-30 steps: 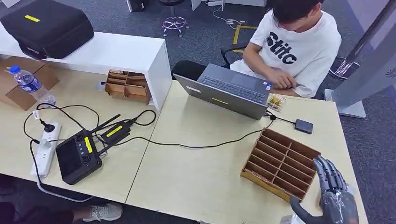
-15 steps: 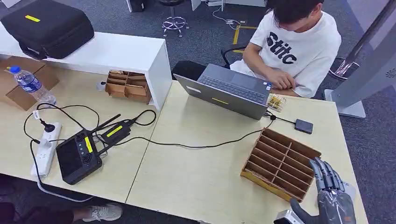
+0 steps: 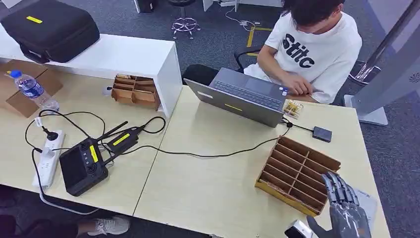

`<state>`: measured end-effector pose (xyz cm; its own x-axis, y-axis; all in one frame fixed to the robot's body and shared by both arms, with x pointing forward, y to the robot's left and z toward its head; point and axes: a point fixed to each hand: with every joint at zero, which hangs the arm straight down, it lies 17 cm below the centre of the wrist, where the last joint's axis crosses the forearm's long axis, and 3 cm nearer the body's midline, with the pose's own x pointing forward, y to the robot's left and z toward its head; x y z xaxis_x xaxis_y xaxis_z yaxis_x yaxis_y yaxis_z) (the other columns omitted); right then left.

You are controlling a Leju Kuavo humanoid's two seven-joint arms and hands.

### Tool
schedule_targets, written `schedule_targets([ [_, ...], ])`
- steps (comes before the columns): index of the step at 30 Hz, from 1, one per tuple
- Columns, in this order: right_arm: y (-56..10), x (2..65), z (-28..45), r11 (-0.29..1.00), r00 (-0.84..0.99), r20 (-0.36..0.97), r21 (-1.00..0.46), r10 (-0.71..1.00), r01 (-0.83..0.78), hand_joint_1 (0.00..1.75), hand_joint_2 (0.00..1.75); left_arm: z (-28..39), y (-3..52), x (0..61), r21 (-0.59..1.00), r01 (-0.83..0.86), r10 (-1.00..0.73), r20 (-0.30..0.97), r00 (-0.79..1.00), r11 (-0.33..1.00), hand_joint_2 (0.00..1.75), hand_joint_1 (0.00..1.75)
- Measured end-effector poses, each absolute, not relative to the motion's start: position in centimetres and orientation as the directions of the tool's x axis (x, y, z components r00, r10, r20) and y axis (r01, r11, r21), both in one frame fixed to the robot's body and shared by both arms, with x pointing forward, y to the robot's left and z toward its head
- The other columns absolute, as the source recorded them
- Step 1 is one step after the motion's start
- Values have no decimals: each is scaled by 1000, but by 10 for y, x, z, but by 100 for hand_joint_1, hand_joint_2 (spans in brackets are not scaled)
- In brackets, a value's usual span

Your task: Pass the card to the sensor for recognition and then transmit it.

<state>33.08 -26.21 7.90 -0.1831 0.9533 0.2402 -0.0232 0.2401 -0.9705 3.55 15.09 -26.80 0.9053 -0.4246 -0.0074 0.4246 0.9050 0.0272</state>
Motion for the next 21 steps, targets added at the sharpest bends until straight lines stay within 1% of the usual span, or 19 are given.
schedule_targets([
  [21,-263,332,51,215,-171,228,-972,958,-91,0,175,-268,151,35,25,428,-428,-8,904,903,175,0],
])
